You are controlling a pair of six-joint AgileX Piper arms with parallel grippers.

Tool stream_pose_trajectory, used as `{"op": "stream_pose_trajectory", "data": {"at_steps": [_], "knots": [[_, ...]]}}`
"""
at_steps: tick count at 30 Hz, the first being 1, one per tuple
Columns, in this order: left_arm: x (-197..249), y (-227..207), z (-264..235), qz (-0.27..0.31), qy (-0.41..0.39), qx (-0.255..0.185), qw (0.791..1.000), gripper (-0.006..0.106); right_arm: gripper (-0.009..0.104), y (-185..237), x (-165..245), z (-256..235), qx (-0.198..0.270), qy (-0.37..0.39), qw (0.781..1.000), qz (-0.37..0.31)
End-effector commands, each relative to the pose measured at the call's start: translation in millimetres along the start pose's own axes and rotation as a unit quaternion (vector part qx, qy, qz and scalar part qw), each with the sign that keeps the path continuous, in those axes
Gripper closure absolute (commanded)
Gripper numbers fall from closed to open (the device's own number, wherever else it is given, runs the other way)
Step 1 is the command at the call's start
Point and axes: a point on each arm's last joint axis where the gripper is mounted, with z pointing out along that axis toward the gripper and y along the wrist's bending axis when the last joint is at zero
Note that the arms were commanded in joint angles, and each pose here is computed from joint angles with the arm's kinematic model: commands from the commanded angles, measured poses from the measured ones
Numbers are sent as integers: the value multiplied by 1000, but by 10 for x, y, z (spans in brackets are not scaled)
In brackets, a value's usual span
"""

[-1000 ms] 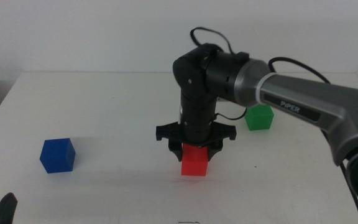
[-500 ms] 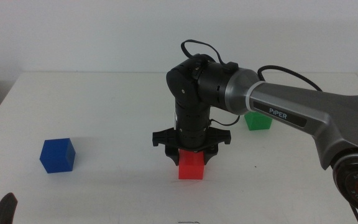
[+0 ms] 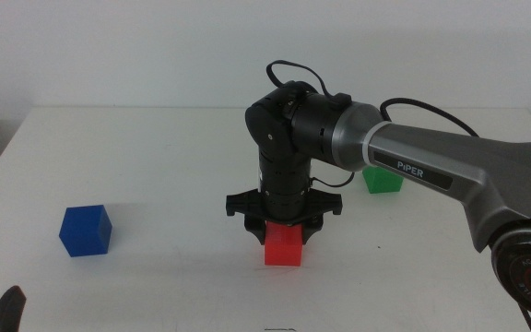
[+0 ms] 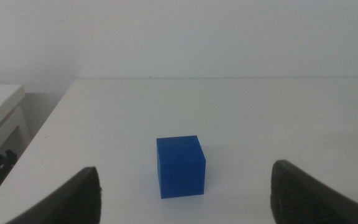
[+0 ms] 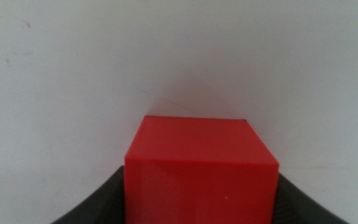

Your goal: Stack red cubes first, then green, then blue cubes in a specific spot.

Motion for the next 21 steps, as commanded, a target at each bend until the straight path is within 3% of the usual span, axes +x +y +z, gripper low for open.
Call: {"op": "stream_pose_trajectory", "data": {"at_steps": [1,2,3,7,16,21], "knots": [[-96,0,-22,-7,-53,0,999,7,62,6,-44,-312,-25,-37,999,1],[-96,0,-22,-7,-53,0,999,7,57,7,-45,-312,-26,-38,999,1],[-96,0,-22,-7,-53,0,999,7,34,8,-49,-313,-26,-40,999,0],[-96,0,-22,-7,-53,0,999,7,4,-8,-52,-413,-30,-49,998,0],[-96,0,-22,-7,-53,0,999,7,1,-294,43,-1539,-43,-133,990,-7],[-96,0,-22,-7,-53,0,999,7,1,-810,-149,-1886,-51,-168,985,1]]}}
